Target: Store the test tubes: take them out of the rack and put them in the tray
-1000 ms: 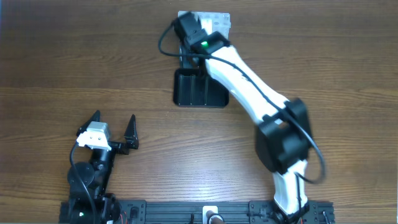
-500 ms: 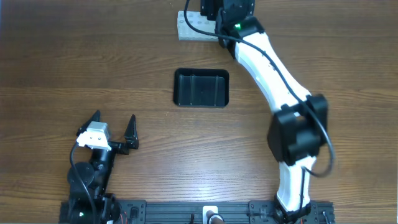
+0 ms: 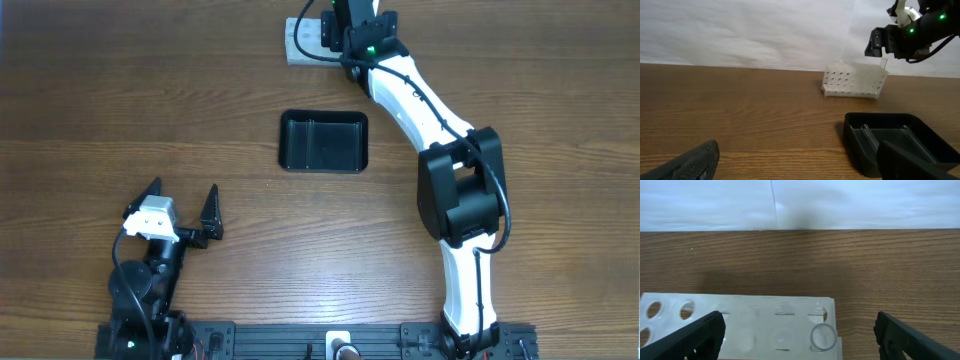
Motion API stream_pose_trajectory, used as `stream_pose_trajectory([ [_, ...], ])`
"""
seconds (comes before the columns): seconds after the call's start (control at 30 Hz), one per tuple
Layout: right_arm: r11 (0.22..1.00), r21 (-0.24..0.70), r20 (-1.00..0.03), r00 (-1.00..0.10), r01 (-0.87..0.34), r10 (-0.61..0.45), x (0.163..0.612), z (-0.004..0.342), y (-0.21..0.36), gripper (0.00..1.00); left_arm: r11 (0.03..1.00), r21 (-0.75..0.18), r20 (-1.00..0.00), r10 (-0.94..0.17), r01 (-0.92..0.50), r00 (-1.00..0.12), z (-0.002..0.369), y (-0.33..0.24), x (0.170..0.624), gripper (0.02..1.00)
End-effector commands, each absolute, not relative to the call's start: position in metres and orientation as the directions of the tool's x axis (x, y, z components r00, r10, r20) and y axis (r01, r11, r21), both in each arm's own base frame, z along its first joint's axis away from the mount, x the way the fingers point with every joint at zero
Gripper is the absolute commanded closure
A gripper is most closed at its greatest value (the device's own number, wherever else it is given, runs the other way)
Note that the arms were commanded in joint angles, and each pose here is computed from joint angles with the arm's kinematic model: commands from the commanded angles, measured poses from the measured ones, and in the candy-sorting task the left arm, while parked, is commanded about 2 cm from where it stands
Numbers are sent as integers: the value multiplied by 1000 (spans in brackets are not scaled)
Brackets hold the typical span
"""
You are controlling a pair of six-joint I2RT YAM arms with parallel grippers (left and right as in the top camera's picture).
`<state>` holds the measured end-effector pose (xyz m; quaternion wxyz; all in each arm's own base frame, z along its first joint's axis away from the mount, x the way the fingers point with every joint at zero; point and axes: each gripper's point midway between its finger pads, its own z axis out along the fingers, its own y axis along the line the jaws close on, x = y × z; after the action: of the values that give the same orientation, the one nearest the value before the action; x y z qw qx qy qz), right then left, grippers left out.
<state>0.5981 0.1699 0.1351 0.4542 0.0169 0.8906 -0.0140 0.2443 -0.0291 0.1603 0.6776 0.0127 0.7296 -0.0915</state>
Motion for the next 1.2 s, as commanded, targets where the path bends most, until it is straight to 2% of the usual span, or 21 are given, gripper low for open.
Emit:
stream_pose_trajectory([
  [0.03,998,-17,-797,-603,54,19,604,119,160,88,981,-127,-990,-116,147,-83,159,-29,244,18],
  [0.47,998,-23,-789,-615,53,14,602,115,160,520,981,-127,-990,-116,147,-83,159,-29,244,18],
  [0.7,998,-24,-788,-616,54,15,602,114,159,533,981,-127,-990,-116,147,-83,159,-29,244,20],
  [0.9,998,-27,-783,-621,54,12,602,108,159,671,981,-127,-990,-116,147,-83,159,-29,244,18],
  [1.2,998,-25,-786,-618,54,14,603,108,160,770,981,-127,-990,-116,147,-83,159,-29,244,20],
])
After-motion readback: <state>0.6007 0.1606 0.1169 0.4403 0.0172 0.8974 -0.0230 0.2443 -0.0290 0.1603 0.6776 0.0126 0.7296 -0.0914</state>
